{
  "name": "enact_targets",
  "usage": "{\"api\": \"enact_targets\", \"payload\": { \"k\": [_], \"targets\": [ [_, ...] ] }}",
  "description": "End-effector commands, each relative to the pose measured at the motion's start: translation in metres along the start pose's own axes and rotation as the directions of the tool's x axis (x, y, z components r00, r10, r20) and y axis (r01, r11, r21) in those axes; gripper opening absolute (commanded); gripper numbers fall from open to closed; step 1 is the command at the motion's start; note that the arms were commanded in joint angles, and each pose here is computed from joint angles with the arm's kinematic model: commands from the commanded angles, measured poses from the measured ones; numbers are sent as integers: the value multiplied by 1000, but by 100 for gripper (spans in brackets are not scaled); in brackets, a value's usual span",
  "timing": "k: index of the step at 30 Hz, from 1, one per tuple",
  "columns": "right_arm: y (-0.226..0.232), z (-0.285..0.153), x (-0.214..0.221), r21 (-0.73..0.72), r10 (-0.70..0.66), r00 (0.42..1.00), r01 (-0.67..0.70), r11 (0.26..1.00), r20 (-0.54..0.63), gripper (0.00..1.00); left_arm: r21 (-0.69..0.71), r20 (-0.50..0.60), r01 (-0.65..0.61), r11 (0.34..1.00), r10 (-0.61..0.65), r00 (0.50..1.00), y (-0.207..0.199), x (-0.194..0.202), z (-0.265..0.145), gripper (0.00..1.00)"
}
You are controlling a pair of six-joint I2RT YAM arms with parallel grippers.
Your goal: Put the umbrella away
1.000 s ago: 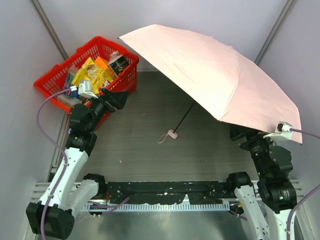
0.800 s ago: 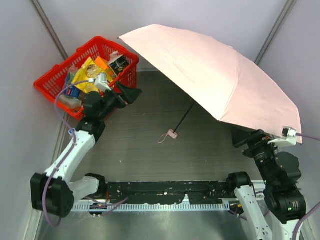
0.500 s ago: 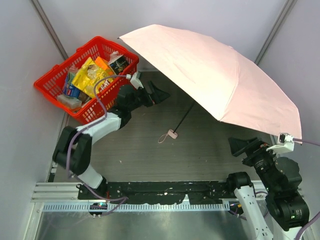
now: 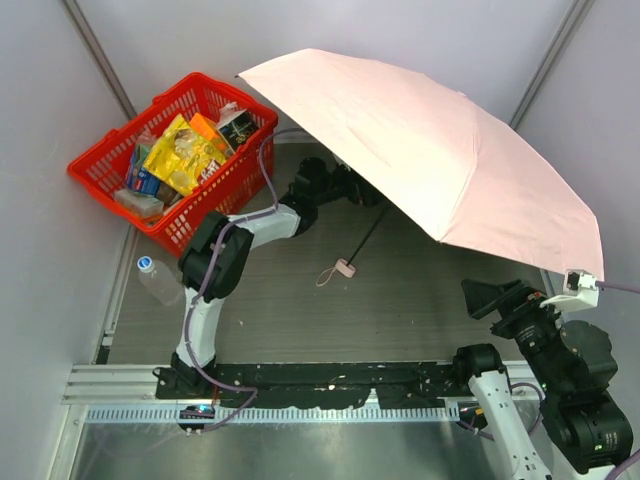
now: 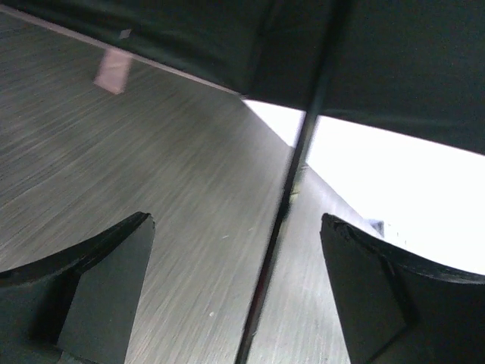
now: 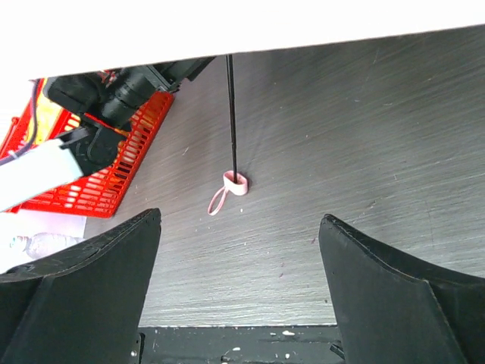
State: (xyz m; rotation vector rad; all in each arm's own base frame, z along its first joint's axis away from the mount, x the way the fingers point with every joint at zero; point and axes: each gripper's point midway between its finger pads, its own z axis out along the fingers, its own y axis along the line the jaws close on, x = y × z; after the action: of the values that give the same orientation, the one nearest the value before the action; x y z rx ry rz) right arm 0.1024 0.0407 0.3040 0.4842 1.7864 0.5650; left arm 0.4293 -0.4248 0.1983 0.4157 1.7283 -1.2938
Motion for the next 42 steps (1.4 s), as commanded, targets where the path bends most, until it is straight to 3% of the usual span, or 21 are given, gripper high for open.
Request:
{"api": "enact_targets", "payload": {
  "k": [1, 5, 7, 8, 11, 15, 22, 27, 30, 32, 35, 42],
  "targets": [
    [6, -3, -13, -7, -38, 999, 38, 999, 30, 89, 301, 23, -34, 953, 28, 999, -50, -1, 12, 92],
    [5, -6, -11, -14, -32, 999, 33, 999, 36, 89, 367, -29, -12, 930, 25, 999, -68, 27, 24, 86],
    [3, -5, -9, -7, -32, 999, 32, 999, 30, 89, 376, -37, -8, 927, 24, 999, -74, 34, 28, 77],
    [2, -4, -6, -5, -32, 999, 32, 999, 18, 89, 371, -33, -11, 928, 25, 999, -77, 35, 31, 70],
    [-2, -1, -1, 10, -34, 999, 34, 999, 1, 89, 358, -28, -25, 933, 37, 999, -89, 28, 35, 34],
    [-6, 0, 2, 26, -37, 999, 38, 999, -14, 89, 294, 10, -81, 952, 81, 997, -113, -2, 36, 1],
    [-10, -1, -10, 61, -44, 998, 42, 997, 40, 89, 104, 102, -92, 990, 82, 991, -175, -83, 22, 0],
    [8, 20, -20, 25, -22, 1000, 21, 999, 17, 89, -35, 227, -104, 994, 110, 968, -218, -132, -23, 0],
    [23, 55, -9, -10, -28, 991, 27, 1000, -129, 89, -293, 224, -206, 934, 276, 935, -222, -140, -54, 0],
    [32, 71, -16, -10, -38, 987, 37, 999, -158, 89, -348, 231, -214, 913, 305, 924, -227, -143, -73, 0],
    [62, 97, -50, -88, -17, 997, 10, 996, -72, 93, -428, 221, -206, 880, 323, 920, -224, -139, -96, 0],
    [146, 134, -124, -378, 164, 983, -123, 918, 77, 84, -605, 143, -316, 731, 489, 860, -228, -124, -125, 0]
  ]
}}
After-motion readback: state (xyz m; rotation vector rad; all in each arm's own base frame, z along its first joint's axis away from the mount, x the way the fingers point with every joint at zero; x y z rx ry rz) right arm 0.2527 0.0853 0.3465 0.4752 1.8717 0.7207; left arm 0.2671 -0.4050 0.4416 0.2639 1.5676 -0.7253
